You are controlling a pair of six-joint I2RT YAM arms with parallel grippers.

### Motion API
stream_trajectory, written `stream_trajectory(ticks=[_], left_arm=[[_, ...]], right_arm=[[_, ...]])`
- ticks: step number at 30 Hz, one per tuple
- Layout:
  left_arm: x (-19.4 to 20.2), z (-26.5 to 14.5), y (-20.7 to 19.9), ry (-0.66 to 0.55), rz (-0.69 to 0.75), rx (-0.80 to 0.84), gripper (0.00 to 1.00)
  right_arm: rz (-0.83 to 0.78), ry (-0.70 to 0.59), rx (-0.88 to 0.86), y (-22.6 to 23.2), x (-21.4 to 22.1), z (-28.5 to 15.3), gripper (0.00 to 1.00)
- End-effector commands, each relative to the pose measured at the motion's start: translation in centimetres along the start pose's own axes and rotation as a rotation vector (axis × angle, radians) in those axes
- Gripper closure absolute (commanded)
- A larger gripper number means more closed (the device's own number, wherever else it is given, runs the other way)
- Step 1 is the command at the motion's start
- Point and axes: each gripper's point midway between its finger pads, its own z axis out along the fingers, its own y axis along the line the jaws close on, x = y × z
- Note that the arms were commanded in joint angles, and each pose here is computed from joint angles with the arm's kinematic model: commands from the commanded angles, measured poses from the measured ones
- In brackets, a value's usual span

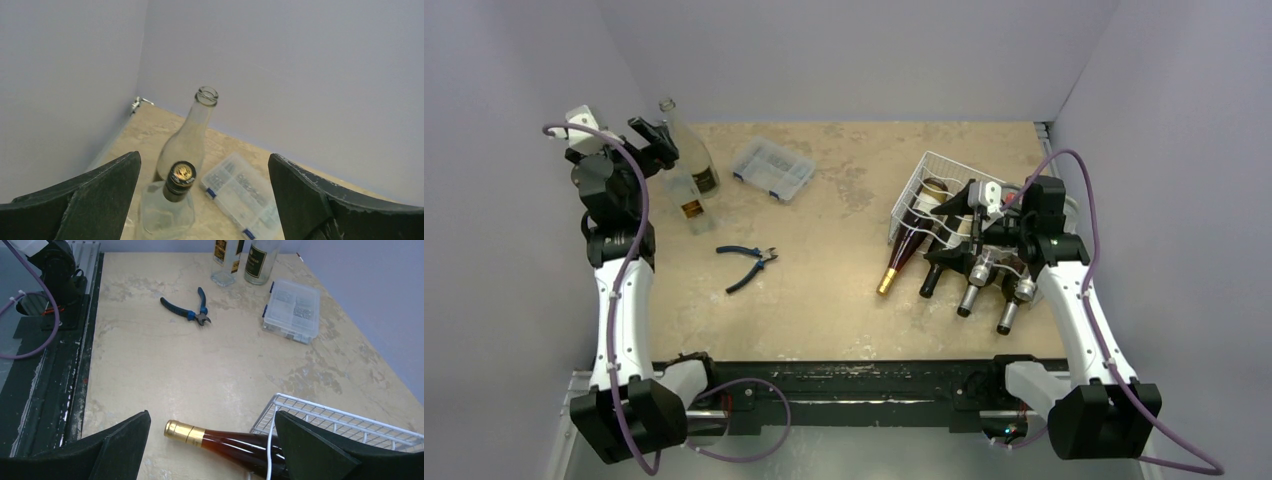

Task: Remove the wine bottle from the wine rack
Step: Pick up the wine bottle from the wine rack.

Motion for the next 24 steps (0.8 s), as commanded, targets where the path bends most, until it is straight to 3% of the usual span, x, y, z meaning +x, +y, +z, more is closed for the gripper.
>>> stream_trajectory(ticks=[1, 24], left_arm=[[-0.3, -2.7, -2.2, 0.079, -0.163, 0.059, 0.00], [7.0, -11.8, -9.2, 0.455, -0.511, 0.408, 0.00]], right_arm=[[-0.030, -0.012, -0.001, 0.4, -0.5, -0.2, 0.01], [-0.038, -0.046, 0.005, 0.2, -1.0, -1.0, 0.01]])
